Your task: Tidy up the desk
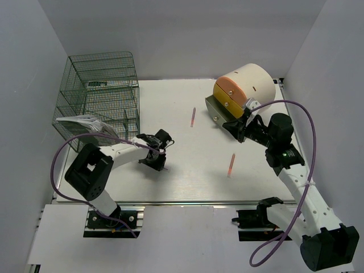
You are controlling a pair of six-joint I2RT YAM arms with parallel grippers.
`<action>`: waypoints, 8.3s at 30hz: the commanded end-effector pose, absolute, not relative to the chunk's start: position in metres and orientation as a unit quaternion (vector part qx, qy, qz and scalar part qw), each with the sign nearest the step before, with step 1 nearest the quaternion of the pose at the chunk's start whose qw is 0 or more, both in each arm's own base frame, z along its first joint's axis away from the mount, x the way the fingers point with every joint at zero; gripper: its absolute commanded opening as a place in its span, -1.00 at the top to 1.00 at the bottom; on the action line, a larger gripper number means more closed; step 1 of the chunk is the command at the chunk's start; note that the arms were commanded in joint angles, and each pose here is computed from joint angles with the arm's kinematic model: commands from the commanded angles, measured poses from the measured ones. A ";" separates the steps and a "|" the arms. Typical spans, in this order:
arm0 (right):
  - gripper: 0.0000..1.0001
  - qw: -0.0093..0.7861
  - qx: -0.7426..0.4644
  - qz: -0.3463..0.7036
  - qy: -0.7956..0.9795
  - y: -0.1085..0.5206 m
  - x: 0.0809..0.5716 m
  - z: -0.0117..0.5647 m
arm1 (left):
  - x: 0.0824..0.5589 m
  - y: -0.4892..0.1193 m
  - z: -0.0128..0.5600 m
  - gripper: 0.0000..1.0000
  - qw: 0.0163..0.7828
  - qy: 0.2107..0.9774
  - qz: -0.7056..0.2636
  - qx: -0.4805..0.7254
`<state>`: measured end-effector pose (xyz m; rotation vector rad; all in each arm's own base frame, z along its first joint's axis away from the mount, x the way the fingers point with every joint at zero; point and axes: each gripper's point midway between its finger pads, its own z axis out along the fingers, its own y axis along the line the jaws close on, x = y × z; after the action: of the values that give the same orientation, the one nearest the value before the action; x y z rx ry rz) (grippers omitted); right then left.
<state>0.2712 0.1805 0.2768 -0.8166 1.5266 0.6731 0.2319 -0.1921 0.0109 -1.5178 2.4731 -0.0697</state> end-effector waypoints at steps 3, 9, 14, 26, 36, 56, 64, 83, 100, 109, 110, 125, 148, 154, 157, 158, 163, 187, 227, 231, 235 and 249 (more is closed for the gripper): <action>0.76 0.614 -0.355 0.295 0.641 0.180 0.269 0.287 | 0.206 -0.185 0.001 0.49 0.099 0.865 -0.013 -0.491; 0.77 0.614 -0.352 0.293 0.643 0.178 0.271 0.286 | 0.220 -0.216 0.054 0.75 0.135 0.902 -0.126 -0.390; 0.77 0.621 -0.345 0.279 0.646 0.172 0.275 0.287 | 0.241 -0.266 0.118 1.00 0.188 0.919 -0.268 -0.219; 1.00 0.674 -0.170 0.148 0.703 0.101 0.325 0.301 | 0.375 -0.393 0.227 1.00 0.364 0.845 -0.392 -0.001; 1.00 0.681 -0.154 0.132 0.703 0.086 0.328 0.303 | 0.449 -0.450 0.202 1.00 0.334 0.826 -0.442 -0.102; 1.00 0.683 -0.159 0.134 0.700 0.084 0.326 0.302 | 0.461 -0.487 0.176 0.09 0.245 0.795 -0.521 -0.191; 0.25 0.658 -0.257 0.191 0.681 0.112 0.307 0.295 | 0.462 -0.488 0.190 -0.04 0.244 0.785 -0.542 -0.178; 0.06 0.268 -0.418 0.203 0.844 0.133 0.238 0.133 | 0.300 -0.260 0.230 -0.44 0.498 0.791 -0.291 0.205; 0.34 0.136 -0.294 0.069 0.943 0.111 0.239 0.040 | 0.279 -0.189 0.238 -0.64 0.579 0.776 -0.173 0.183; 0.11 0.109 -0.279 0.076 0.951 0.115 0.243 0.023 | 0.276 -0.185 0.248 -0.65 0.593 0.766 -0.177 0.175; 0.09 0.104 -0.276 0.079 0.952 0.115 0.242 0.022 | 0.276 -0.185 0.249 -0.65 0.594 0.765 -0.177 0.174; 0.77 0.099 -0.292 0.046 0.950 0.105 0.247 0.004 | 0.276 -0.183 0.248 -0.65 0.594 0.766 -0.174 0.172; 1.00 0.528 -0.391 0.000 0.754 0.187 0.429 0.252 | 0.283 -0.190 0.223 -0.64 0.575 0.780 -0.166 0.184; 1.00 0.532 -0.370 -0.037 0.761 0.178 0.456 0.234 | 0.284 -0.189 0.218 -0.63 0.571 0.784 -0.160 0.187; 1.00 0.523 -0.370 -0.050 0.766 0.173 0.461 0.223 | 0.284 -0.189 0.217 -0.63 0.571 0.784 -0.160 0.187; 1.00 0.522 -0.368 -0.055 0.767 0.170 0.463 0.220 | 0.284 -0.190 0.218 -0.63 0.571 0.783 -0.161 0.187; 0.92 0.504 -0.382 -0.072 0.772 0.160 0.466 0.201 | 0.283 -0.192 0.216 -0.64 0.568 0.784 -0.164 0.190; 1.00 0.431 -0.437 0.309 0.726 0.229 0.320 0.220 | 0.304 -0.261 0.161 0.72 0.475 0.812 -0.290 0.175; 0.41 0.590 -0.290 0.265 0.705 0.160 0.295 0.288 | 0.504 -0.349 0.032 0.11 0.446 0.889 -0.047 0.091; 0.41 0.590 -0.288 0.264 0.707 0.159 0.296 0.287 | 0.499 -0.354 0.028 0.05 0.441 0.890 -0.050 0.101; 0.41 0.590 -0.286 0.265 0.707 0.158 0.296 0.287 | 0.494 -0.352 0.017 0.10 0.432 0.895 -0.035 0.109; 0.41 0.596 -0.277 0.261 0.707 0.151 0.298 0.289 | 0.468 -0.342 0.089 1.00 0.451 0.882 -0.131 0.043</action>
<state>0.2972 0.1509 0.2777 -0.6471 1.6971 0.6070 0.4723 -0.3332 0.0249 0.1909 2.2352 -0.1369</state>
